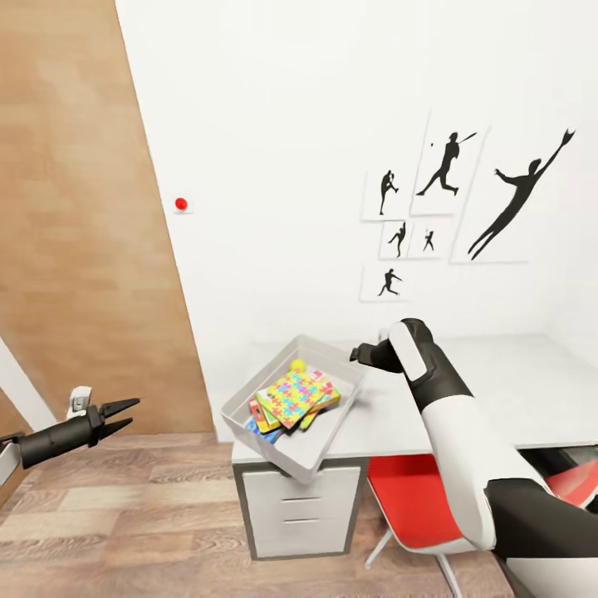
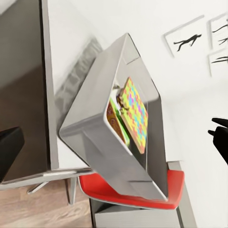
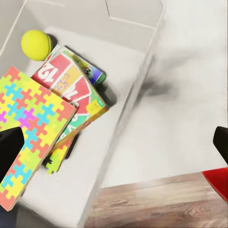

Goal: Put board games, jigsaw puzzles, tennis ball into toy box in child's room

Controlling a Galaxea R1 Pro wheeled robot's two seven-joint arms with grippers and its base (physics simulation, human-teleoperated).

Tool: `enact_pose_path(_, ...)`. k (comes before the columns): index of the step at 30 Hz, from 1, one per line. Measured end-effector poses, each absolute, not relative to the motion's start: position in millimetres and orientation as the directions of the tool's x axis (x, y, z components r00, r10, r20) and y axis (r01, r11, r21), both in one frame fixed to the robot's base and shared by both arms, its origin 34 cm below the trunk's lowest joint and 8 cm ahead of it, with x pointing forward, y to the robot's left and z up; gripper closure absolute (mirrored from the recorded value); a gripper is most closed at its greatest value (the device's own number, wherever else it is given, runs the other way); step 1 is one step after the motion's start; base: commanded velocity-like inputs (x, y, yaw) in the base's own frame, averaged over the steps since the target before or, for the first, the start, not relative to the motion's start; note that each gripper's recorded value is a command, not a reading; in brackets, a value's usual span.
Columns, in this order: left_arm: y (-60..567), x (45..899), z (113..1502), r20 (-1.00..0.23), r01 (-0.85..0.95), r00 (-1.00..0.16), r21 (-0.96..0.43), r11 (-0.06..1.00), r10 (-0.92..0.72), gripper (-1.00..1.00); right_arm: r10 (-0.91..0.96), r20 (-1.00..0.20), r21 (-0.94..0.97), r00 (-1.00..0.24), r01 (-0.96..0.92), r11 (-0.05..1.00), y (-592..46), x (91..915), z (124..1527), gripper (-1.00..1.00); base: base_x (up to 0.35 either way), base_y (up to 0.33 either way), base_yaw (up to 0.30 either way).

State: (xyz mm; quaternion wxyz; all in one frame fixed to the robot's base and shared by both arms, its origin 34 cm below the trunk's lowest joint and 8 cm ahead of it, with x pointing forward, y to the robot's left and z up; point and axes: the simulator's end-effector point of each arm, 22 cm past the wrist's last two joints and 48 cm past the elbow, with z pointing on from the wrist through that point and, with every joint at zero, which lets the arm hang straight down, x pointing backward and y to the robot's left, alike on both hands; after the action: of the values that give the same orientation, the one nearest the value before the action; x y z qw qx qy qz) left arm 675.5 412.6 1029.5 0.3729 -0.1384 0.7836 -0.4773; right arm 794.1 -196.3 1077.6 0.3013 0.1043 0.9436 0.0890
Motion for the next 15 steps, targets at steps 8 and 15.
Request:
enact_pose_path(8, 414.8, 675.5, 1027.4, -0.449, 0.134, -0.683, -0.852, 0.506, -0.576, -1.0, 0.26, -0.543, 0.237, -0.798, 0.151, 0.96, -197.9, 794.6, 1074.0, -1.0, 0.0, 0.203, -0.257)
enact_pose_path(15, 416.4, 674.8, 1024.0, -0.445, 0.127, -0.685, -0.852, 0.507, -0.577, -1.0, 0.261, -0.539, 0.238, -0.801, 0.153, 0.959, -197.9, 795.1, 1070.4, -1.0, -0.036, 0.224, -0.257)
